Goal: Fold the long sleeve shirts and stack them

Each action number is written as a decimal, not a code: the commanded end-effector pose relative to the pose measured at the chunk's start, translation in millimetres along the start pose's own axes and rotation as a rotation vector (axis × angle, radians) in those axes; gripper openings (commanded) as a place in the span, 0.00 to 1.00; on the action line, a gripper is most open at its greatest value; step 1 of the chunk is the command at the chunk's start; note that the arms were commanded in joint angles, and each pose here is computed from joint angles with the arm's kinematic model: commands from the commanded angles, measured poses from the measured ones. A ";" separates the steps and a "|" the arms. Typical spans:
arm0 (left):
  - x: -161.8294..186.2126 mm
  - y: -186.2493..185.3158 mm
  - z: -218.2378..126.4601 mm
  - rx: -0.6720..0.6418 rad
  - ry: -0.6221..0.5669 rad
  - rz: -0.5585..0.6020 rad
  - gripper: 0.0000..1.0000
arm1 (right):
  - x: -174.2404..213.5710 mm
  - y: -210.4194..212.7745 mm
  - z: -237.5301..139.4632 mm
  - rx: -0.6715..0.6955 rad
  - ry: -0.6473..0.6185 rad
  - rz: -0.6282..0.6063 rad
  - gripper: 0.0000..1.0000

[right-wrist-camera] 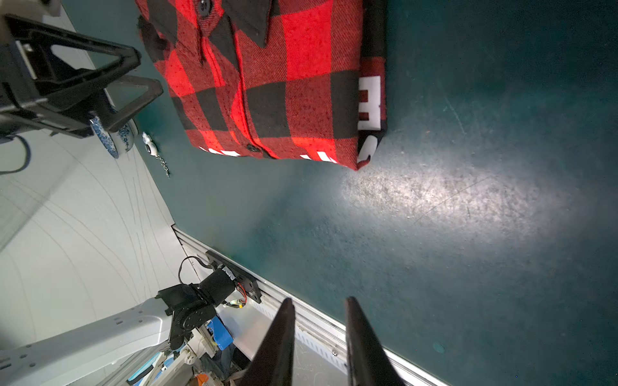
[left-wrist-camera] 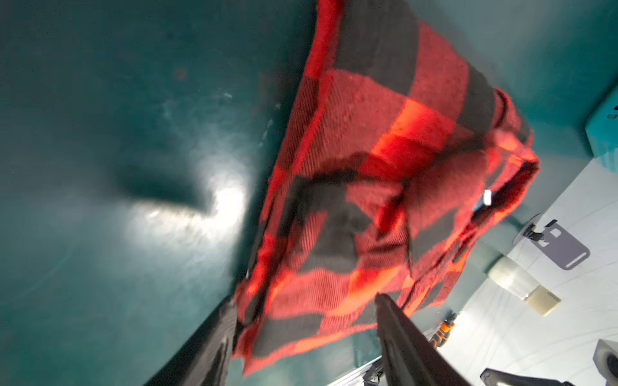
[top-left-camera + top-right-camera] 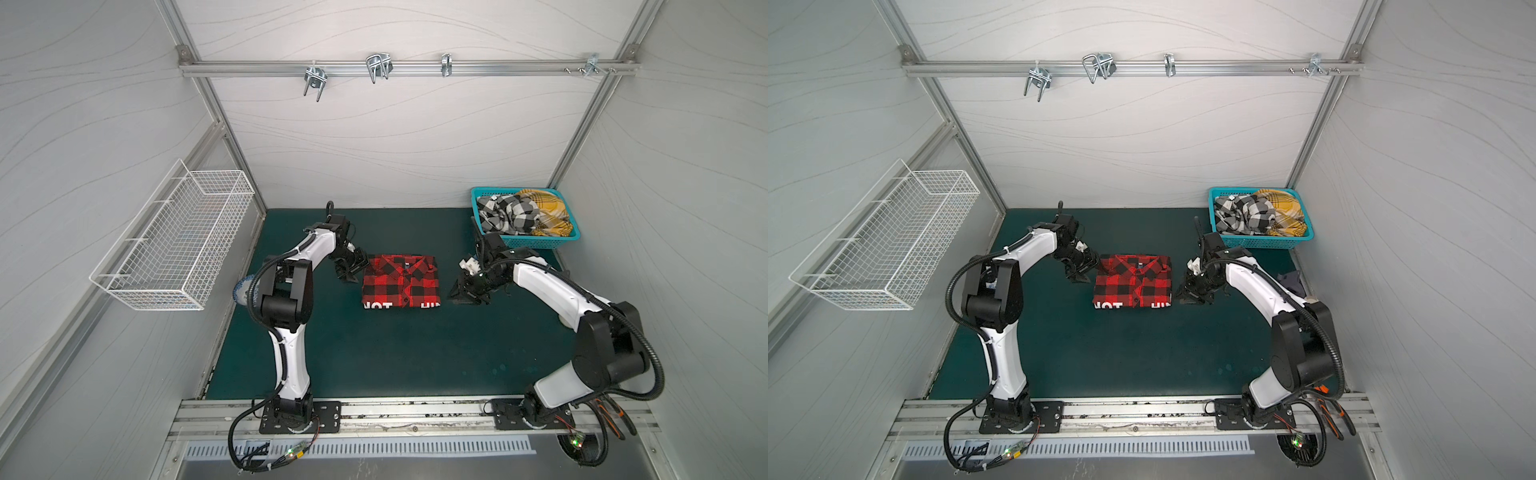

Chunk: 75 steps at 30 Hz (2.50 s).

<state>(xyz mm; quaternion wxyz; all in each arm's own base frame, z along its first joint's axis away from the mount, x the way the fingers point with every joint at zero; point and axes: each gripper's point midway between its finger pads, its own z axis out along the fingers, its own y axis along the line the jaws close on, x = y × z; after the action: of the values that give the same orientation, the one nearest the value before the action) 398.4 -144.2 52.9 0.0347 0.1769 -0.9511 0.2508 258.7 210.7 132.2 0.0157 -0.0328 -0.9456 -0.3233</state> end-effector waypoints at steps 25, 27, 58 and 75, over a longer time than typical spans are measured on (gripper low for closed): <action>-39.1 21.2 10.5 -0.147 -0.027 0.044 0.00 | 18.0 0.0 7.0 -0.019 0.005 -0.019 0.28; -53.3 40.9 -6.1 -0.260 -0.073 0.045 0.00 | 19.4 -0.9 7.5 -0.021 0.005 -0.019 0.28; -266.1 213.6 -195.3 -0.934 -0.693 0.006 0.03 | 34.7 -30.3 43.9 -0.018 0.190 0.044 0.26; -153.7 82.8 -223.4 -0.653 -0.796 0.021 0.99 | 10.6 28.5 -42.3 -0.009 -0.136 -0.112 0.43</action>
<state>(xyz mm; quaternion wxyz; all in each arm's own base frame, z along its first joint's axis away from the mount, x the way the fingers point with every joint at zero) 501.2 128.0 137.6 -0.2043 0.2338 -0.9299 -0.1973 249.4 216.8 153.3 -0.0189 -0.0017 -0.9408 -0.3384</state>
